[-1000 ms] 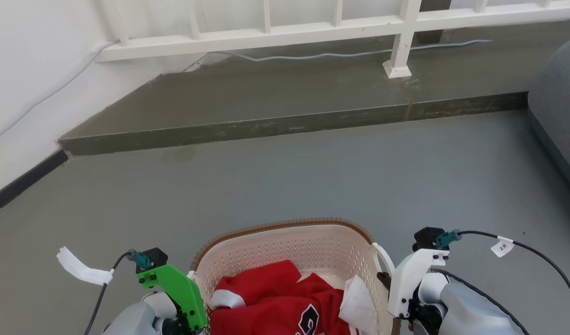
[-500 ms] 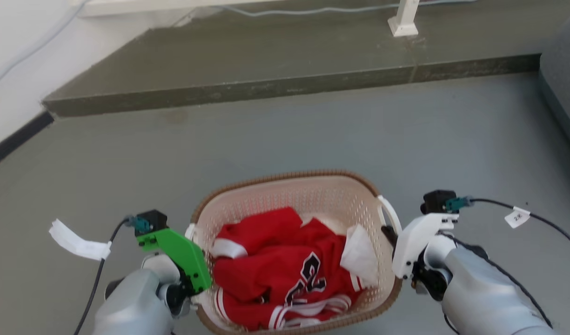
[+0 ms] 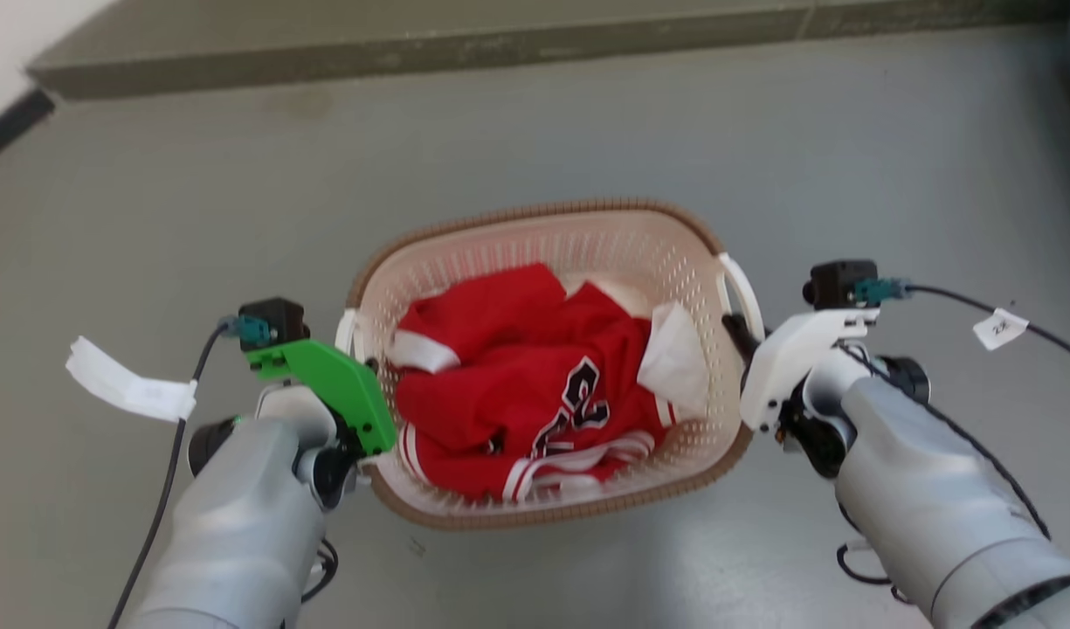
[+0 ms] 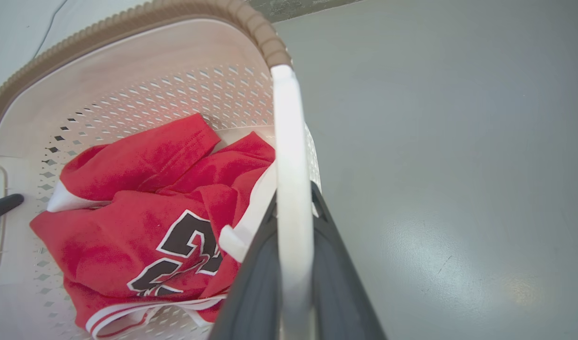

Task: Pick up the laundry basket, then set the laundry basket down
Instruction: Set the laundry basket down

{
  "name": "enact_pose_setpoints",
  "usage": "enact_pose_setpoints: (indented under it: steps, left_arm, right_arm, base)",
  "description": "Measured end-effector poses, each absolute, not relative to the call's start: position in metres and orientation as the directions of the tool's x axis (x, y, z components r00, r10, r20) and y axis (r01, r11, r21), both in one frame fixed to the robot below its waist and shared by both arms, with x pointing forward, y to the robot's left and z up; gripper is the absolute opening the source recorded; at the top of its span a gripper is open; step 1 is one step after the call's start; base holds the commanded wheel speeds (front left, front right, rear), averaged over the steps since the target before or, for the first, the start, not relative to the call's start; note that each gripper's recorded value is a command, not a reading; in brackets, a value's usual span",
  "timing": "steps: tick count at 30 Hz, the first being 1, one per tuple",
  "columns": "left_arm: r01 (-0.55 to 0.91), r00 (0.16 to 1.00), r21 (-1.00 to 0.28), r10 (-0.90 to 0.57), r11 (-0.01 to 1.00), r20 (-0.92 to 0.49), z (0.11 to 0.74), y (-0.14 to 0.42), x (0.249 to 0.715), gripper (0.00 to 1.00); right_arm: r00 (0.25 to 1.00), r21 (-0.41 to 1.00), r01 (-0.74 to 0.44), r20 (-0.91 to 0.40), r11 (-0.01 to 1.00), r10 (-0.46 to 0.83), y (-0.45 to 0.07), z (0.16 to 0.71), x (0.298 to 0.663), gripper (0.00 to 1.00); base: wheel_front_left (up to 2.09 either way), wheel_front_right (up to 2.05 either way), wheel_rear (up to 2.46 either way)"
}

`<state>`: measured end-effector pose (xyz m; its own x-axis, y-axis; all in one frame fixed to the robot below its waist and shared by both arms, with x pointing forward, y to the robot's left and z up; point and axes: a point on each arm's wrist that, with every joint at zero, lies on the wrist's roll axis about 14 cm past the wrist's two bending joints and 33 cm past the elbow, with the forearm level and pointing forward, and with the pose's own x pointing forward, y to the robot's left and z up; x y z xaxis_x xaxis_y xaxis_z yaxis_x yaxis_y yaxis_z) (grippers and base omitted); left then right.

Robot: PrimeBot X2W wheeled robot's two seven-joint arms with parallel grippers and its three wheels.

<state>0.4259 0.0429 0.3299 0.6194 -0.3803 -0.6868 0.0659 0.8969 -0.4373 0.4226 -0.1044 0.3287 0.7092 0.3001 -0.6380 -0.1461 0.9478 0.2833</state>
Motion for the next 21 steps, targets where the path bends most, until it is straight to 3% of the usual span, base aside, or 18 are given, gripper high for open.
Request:
enact_pose_setpoints:
  steps: [21]
  left_arm:
    - [0.092,0.589,-0.390,-0.366,0.916,-0.720,0.275,0.043,0.485,0.00]
  right_arm:
    - [0.686,0.263,-0.162,-0.663,0.951,0.300,-0.105,0.278,0.480,0.00]
  base:
    - [0.00,0.00,0.00]
